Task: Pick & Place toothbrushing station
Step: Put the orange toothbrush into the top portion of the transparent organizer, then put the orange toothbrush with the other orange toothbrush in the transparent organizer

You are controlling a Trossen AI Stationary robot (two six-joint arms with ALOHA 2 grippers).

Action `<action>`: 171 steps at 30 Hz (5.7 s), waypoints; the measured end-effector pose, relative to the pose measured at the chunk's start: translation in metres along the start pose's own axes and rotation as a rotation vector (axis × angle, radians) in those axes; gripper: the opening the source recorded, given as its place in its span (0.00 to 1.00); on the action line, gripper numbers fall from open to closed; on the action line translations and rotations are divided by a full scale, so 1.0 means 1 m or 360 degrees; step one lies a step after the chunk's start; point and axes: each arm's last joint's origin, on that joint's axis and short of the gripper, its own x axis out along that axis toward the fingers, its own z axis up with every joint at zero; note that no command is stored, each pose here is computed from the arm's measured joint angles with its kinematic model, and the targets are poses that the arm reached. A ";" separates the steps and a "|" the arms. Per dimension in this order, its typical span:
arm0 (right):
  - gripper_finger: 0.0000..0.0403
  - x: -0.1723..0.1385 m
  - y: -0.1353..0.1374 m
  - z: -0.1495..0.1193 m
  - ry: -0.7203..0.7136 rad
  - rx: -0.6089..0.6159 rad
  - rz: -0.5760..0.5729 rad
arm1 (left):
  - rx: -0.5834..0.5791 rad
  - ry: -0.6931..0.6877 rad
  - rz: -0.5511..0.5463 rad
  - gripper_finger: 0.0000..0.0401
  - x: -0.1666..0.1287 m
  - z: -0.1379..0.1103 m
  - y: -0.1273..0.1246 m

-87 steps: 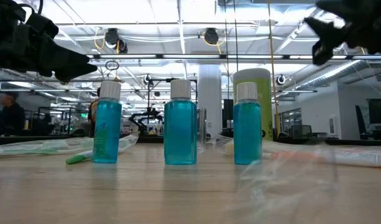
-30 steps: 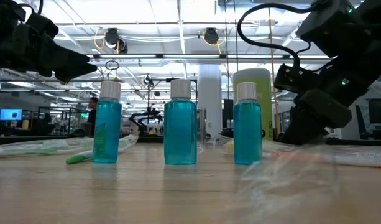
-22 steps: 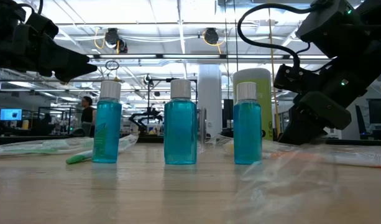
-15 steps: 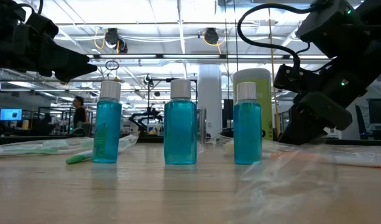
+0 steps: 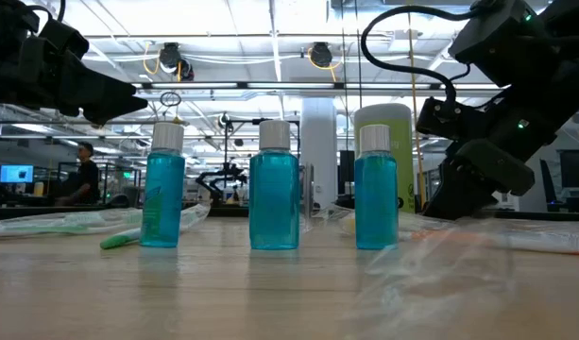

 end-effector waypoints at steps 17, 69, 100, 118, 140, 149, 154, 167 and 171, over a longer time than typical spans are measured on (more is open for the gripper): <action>0.07 -0.026 -0.002 0.025 -0.0285 0.0050 0.0058 | 0.0000 0.0000 0.0000 0.71 0.000 0.000 0.000; 0.05 -0.031 -0.052 0.123 -0.1677 0.0254 0.0140 | 0.0000 0.0000 0.0000 0.71 0.000 0.000 0.000; 0.06 0.078 -0.084 0.215 -0.1785 -0.0006 -0.0230 | 0.0000 0.0000 -0.0001 0.71 0.000 0.000 0.000; 0.06 0.109 -0.089 0.201 -0.1500 -0.0038 -0.0247 | 0.0000 0.0000 -0.0001 0.71 0.000 0.000 0.000; 0.35 0.106 -0.083 0.201 -0.1493 -0.0036 -0.0221 | 0.0000 0.0000 -0.0001 0.71 0.000 0.000 0.000; 0.38 0.105 -0.073 0.198 -0.1452 -0.0034 -0.0343 | 0.0000 0.0000 -0.0001 0.71 0.000 0.000 0.000; 0.38 0.106 -0.058 0.190 -0.1284 -0.0049 -0.0712 | 0.0000 0.0000 -0.0001 0.71 0.000 0.000 0.000; 0.38 0.077 -0.012 0.188 -0.1184 -0.0195 -0.0723 | 0.0000 0.0000 -0.0001 0.71 0.000 0.000 0.000; 0.38 0.056 -0.011 0.194 -0.1118 -0.0117 -0.0546 | 0.0000 -0.0001 -0.0001 0.71 0.000 0.000 0.000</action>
